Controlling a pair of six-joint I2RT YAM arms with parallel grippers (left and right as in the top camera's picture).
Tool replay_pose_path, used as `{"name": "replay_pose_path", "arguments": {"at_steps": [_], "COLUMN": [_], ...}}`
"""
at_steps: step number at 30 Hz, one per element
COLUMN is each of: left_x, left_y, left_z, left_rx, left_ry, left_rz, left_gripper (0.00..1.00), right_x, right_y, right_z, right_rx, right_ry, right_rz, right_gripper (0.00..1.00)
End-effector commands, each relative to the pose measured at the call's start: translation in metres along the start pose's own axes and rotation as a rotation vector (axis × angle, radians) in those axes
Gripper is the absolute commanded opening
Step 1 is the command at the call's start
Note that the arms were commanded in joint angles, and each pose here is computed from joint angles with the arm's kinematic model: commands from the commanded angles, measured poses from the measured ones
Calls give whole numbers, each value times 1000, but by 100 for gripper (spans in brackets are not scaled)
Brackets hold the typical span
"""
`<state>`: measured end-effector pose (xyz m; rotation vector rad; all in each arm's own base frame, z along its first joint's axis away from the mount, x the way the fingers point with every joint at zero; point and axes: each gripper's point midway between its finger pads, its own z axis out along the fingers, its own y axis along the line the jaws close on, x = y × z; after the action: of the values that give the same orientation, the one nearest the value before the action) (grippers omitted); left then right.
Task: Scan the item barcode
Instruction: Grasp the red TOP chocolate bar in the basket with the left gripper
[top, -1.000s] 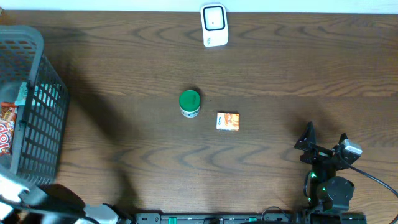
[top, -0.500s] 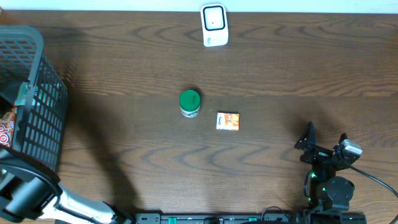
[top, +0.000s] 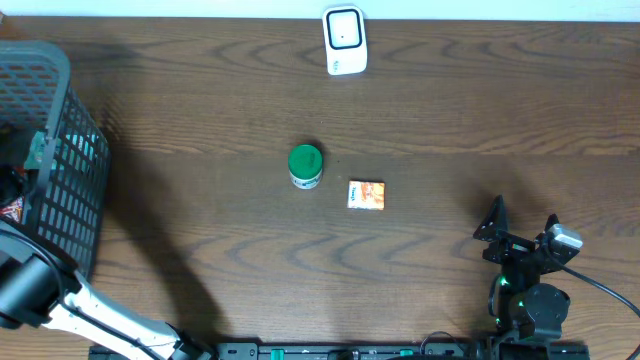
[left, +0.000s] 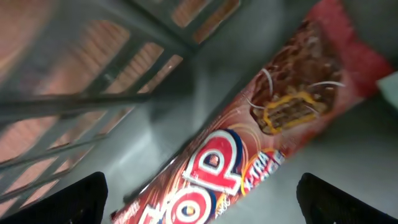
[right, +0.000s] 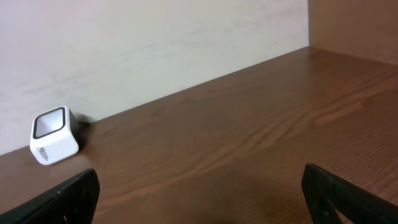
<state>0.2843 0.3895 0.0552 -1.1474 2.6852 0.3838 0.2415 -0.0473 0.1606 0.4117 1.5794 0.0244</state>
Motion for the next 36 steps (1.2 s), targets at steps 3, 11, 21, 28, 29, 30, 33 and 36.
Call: {"name": "replay_pose_path", "arguments": {"at_steps": [3, 11, 21, 28, 29, 30, 33, 36], "left_x": [18, 36, 11, -27, -30, -29, -6, 43], "left_y": [-3, -26, -12, -19, -32, -43, -79, -126], "left_z": [30, 49, -39, -218, -256, -289, -391, -470], "left_rx": [-3, 104, 95, 342, 448, 536, 794, 998], "left_ry": [82, 161, 78, -306, -385, -451, -614, -697], "left_rz": [25, -93, -254, -453, -422, -388, -283, -82], "left_gripper": [96, 40, 8, 7, 7, 7, 8, 8], "right_x": [1, 1, 1, 1, 1, 1, 1, 1], "right_y": [2, 2, 2, 2, 2, 2, 2, 2], "right_z": [0, 0, 0, 0, 0, 0, 0, 0], "right_rx": [-11, -11, -11, -11, -11, -11, -11, -11], "right_ry": [2, 2, 2, 2, 2, 2, 2, 2], "right_rz": [-6, -5, -5, -5, -5, -5, -5, -5], "right_gripper": [99, 99, 99, 99, 99, 99, 99, 99]}}
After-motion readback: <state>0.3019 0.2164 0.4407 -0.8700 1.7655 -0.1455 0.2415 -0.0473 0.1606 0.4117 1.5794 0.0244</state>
